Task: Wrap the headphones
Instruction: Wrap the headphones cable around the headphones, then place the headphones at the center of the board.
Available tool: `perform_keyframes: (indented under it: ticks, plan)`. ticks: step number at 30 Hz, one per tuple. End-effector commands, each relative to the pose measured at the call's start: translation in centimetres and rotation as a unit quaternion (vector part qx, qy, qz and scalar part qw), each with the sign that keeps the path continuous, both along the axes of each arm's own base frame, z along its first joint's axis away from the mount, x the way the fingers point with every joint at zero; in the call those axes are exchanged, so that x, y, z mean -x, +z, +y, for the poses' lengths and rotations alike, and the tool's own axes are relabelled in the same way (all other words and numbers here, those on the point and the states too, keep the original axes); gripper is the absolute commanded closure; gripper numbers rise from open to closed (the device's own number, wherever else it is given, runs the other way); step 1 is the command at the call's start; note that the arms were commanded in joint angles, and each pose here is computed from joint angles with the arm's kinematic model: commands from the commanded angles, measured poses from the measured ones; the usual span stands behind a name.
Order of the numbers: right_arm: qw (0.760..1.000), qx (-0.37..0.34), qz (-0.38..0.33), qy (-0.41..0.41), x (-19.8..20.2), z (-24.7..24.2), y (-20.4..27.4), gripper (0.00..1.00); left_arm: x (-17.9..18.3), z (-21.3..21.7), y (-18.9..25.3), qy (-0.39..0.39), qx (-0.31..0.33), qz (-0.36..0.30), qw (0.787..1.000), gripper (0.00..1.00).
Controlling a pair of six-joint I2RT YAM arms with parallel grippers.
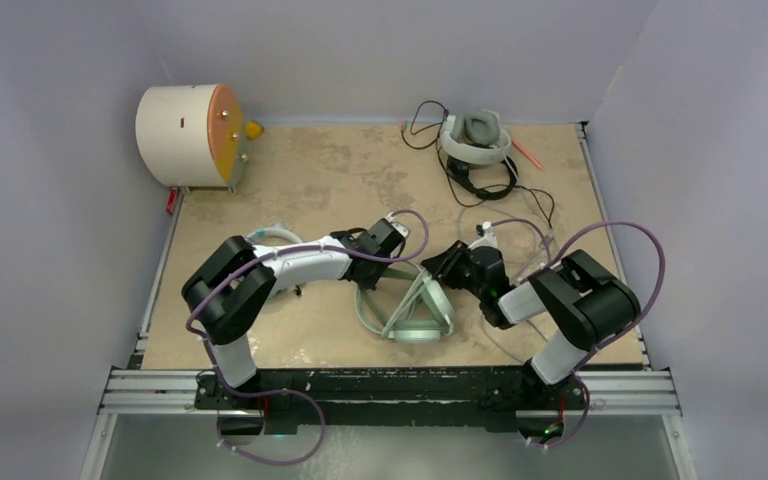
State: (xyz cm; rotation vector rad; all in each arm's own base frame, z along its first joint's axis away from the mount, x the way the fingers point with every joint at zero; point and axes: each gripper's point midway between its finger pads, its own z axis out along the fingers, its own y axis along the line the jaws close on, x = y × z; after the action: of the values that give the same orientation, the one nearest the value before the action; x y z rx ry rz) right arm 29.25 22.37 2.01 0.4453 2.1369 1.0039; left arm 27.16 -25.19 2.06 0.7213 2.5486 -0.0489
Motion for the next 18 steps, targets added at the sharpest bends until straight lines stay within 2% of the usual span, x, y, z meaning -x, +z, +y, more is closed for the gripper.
perform_keyframes:
  ticks: [1,4,6,10,13,16,18]
  plan:
    - [0.995,0.075,0.049,-0.053,1.1,-3.8,-3.0,0.64,0.4,3.2,-1.0,-0.007,-0.107,-0.015,0.994,1.00]
    - [0.990,0.092,0.084,-0.070,1.4,-5.4,-3.5,0.59,-0.1,3.7,-0.8,-0.002,-0.121,-0.027,0.992,1.00]
    - [0.991,0.084,0.081,-0.065,1.2,-5.9,-3.1,0.58,-0.3,4.0,-0.7,0.002,-0.131,-0.033,0.991,1.00]
    - [0.992,0.084,0.079,-0.058,1.3,-6.3,-2.0,0.49,-0.8,4.2,-0.3,0.010,-0.133,-0.048,0.990,0.99]
    - [0.990,0.102,0.080,-0.059,1.3,-6.8,-0.9,0.42,-1.1,4.0,0.3,0.013,-0.126,-0.056,0.990,0.89]
    - [0.989,0.120,0.067,-0.049,1.2,-7.0,0.9,0.39,-1.4,3.3,1.9,0.017,-0.105,-0.070,0.992,0.79]
    - [0.988,0.135,0.058,-0.038,1.3,-7.2,2.0,0.36,-1.6,3.1,3.5,0.026,-0.088,-0.085,0.992,0.67]
